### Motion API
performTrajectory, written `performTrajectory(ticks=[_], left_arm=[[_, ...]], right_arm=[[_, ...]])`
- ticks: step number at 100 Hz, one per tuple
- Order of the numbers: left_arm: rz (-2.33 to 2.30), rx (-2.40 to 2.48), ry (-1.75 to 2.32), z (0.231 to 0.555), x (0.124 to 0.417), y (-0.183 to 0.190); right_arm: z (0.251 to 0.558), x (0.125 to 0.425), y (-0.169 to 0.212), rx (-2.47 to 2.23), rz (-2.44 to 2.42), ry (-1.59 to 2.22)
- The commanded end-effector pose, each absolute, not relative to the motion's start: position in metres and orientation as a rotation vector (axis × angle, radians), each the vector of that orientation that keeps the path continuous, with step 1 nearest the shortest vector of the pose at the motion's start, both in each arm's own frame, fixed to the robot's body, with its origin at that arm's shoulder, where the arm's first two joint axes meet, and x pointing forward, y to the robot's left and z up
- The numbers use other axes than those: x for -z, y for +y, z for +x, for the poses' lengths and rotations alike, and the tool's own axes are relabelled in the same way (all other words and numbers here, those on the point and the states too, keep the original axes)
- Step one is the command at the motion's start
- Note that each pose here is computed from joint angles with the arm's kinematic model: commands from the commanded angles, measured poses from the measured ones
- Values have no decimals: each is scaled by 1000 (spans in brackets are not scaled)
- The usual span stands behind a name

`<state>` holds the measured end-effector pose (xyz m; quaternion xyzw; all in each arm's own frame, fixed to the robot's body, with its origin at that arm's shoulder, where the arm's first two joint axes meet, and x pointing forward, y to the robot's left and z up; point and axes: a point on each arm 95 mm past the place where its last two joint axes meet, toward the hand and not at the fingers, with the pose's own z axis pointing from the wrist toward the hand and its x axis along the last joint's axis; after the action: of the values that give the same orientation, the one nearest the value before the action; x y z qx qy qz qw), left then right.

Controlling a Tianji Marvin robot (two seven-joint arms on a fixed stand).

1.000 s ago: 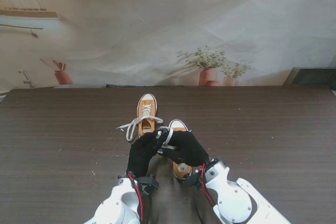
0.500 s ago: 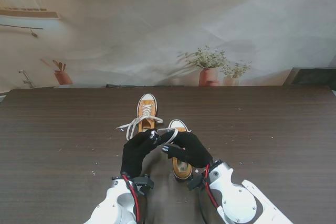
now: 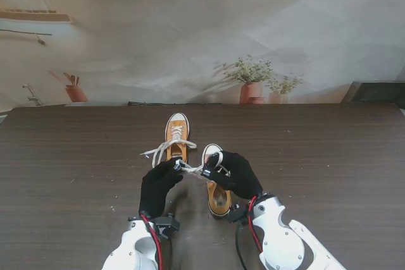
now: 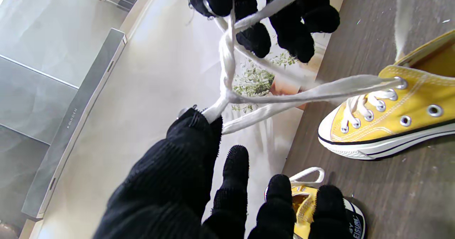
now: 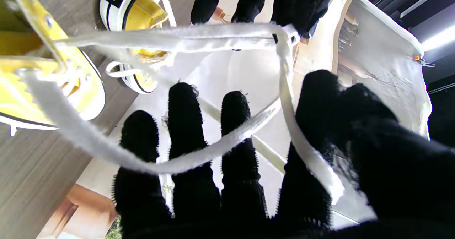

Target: Tie the shoelaces into a bow on the shoes

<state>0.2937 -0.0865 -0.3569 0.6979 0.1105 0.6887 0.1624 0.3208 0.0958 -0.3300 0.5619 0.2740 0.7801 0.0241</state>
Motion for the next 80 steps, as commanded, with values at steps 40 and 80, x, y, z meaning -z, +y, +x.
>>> performTrajectory(ticks=[40, 80], left_arm=[[1954, -1975, 274, 292, 355, -85], [1942, -1977, 261, 291, 356, -84]], right_arm=[[321, 327, 91, -2417, 1633, 749], [322, 324, 92, -2398, 1529, 633]])
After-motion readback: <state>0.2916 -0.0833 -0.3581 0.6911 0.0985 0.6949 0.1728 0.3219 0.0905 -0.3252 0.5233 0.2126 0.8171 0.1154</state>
